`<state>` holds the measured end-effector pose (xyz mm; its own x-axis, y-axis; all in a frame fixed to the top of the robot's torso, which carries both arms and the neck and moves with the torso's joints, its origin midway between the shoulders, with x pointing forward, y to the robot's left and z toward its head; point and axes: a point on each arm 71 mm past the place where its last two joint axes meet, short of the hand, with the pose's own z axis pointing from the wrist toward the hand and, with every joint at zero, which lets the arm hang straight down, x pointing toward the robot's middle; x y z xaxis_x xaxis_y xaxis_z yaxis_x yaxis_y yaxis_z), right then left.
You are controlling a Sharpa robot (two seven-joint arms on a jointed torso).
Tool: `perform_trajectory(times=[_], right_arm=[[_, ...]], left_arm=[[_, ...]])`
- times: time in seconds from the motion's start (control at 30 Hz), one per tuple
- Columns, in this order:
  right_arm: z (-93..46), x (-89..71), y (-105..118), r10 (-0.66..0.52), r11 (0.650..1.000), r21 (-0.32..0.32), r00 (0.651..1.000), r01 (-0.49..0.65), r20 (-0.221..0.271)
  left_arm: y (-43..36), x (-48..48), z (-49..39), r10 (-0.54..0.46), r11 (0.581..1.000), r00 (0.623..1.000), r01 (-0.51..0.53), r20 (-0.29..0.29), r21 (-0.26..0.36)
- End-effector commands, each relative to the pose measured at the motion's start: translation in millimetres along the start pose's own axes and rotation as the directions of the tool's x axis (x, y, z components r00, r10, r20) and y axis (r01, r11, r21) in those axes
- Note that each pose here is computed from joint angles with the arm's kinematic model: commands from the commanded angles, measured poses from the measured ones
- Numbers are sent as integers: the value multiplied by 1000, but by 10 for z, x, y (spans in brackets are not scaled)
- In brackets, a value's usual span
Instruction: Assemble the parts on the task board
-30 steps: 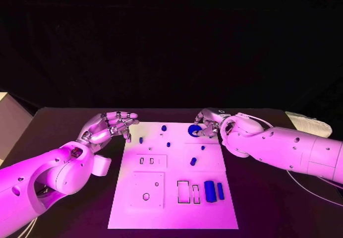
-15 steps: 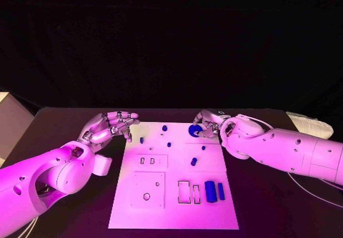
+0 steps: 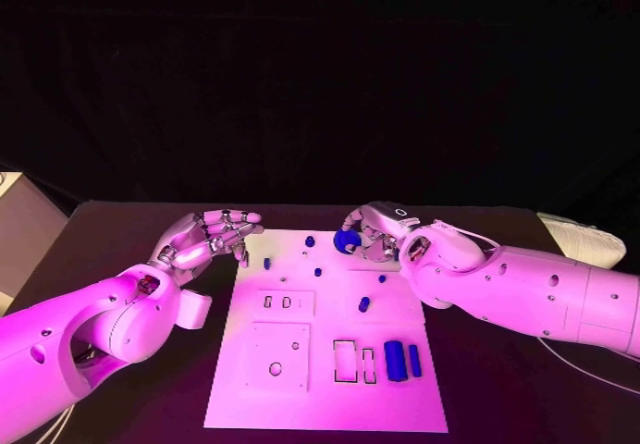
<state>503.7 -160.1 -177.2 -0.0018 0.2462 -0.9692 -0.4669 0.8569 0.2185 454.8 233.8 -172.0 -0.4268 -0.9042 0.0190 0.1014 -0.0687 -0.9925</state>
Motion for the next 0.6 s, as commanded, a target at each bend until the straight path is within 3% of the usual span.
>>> perform_trajectory(times=[0.03, 0.23, 0.6], right_arm=[[38, -18, 160, -36, 998, -53, 998, 39, 56], [144, 46, 373, -39, 995, -84, 998, 44, 52], [253, 149, 561, -49, 993, -106, 998, 53, 42]], left_arm=[[-5, 32, 9, -12, 1000, 1000, 12, -21, 8], [-6, 53, 14, -16, 1000, 1000, 16, -26, 8], [-6, 61, 15, -17, 1000, 999, 17, -29, 7]])
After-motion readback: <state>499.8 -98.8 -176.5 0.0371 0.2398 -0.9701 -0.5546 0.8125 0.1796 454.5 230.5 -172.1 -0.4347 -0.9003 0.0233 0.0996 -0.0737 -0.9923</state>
